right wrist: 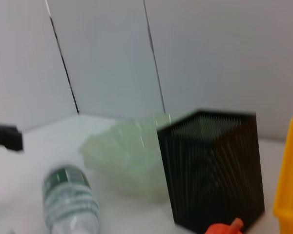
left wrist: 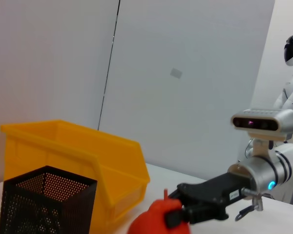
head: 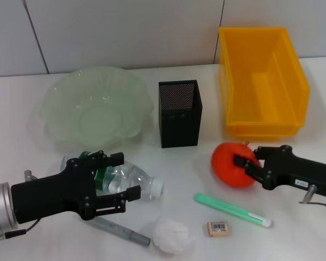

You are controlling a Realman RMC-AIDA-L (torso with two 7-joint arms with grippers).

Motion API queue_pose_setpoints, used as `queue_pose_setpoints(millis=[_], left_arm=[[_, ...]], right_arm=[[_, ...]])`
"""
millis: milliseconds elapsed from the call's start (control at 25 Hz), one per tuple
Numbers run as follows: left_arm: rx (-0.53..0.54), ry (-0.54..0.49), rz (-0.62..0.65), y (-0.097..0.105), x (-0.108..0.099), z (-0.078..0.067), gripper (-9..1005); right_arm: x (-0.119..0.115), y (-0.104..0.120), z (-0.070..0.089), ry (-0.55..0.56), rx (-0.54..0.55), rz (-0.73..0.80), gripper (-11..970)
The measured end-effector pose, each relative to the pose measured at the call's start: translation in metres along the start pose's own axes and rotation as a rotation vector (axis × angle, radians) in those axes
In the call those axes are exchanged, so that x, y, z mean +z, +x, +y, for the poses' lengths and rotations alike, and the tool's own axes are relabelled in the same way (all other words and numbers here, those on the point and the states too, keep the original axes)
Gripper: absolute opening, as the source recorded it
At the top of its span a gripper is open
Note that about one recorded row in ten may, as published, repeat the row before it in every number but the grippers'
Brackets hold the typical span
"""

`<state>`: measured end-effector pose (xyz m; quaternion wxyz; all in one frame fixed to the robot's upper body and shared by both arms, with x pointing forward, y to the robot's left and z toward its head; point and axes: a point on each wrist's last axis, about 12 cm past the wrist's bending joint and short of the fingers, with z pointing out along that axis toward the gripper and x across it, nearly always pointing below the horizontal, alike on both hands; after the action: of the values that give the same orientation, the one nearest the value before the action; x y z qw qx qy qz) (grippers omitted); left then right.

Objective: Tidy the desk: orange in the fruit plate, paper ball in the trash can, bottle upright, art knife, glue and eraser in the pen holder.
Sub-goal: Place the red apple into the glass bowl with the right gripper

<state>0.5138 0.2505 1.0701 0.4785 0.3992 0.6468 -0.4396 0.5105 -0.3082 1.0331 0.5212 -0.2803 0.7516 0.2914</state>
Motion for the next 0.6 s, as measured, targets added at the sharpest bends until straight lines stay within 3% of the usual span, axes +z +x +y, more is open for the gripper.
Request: queue_pose_setpoints(millis=[400,600], left_arm=[[0.003,-0.002,-0.003,0.001,0.000,-0.001,860],[0.012,0.000,-0.006,0.002,0.000,-0.001,860]], right_arm=[[-0.024,-0.020,0.006,-0.038,-0.011,-0.211,180],[-0.016,-0.053,0.005,-0.092,-0.049,-0.377,138]])
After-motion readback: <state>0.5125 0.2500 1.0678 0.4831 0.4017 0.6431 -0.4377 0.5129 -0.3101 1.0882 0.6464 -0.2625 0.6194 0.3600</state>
